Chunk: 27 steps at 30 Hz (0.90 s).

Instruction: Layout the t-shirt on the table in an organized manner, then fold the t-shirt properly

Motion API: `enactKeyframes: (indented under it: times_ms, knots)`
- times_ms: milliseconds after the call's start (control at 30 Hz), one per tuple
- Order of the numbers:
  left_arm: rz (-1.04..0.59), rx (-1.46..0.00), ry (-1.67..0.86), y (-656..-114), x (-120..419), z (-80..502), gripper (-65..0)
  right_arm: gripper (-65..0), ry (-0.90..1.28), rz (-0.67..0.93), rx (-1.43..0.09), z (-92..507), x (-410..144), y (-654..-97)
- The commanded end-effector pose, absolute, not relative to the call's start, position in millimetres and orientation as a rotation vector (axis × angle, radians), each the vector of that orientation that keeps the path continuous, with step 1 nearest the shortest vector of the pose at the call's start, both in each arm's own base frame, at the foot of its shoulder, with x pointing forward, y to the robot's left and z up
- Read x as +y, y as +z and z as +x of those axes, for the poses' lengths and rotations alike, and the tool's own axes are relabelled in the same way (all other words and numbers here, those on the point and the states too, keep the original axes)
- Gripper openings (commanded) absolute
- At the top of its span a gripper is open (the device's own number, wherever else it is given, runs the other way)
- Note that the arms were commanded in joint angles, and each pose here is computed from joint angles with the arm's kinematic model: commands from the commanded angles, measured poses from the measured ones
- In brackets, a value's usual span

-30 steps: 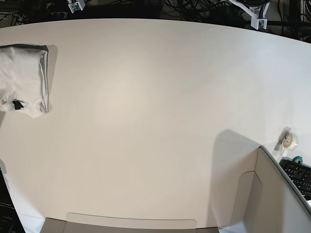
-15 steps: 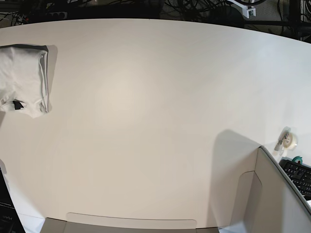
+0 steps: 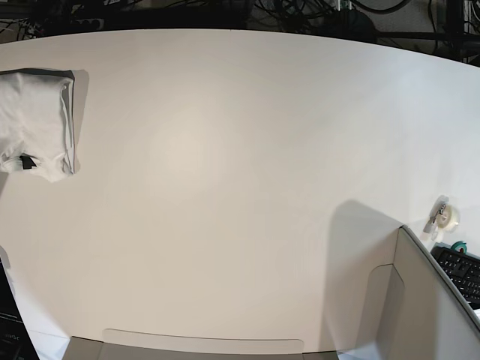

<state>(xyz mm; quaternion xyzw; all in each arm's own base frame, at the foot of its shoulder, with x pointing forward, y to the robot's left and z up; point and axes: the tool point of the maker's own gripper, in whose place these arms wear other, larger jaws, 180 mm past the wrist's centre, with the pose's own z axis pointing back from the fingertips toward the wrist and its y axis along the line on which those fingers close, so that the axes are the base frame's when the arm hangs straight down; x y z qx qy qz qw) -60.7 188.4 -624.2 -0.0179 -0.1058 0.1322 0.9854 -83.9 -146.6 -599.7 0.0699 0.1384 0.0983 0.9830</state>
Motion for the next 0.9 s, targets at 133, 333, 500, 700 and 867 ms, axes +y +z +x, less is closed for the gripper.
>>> enactKeyframes:
  times_ms: [133,333,500,700,867]
  knots:
    - [-0.001,-0.23,0.185,-636.3,188.8,-57.3,-65.0,-65.0,0.015,0.158,0.294,-75.3,-154.8,-616.1]
    - [-0.011,-0.268,0.093,-645.2,170.7,-38.4,-65.0,-65.0,-0.124,0.148,0.153,-56.2,-161.7,-644.3]
    - [-0.012,-0.252,0.022,-650.7,163.4,-29.7,-65.0,-65.0,-0.179,0.153,0.021,-29.3,-152.8,-656.2]
    - [-0.015,-0.234,0.026,-653.7,154.1,-29.1,-65.0,-65.0,-0.177,0.117,-0.043,-13.9,-148.3,-659.0]
    - [-0.012,-0.197,0.03,-655.9,155.2,-30.5,-65.0,-65.0,-0.202,-0.102,-0.055,-10.4,-175.4,-660.4]
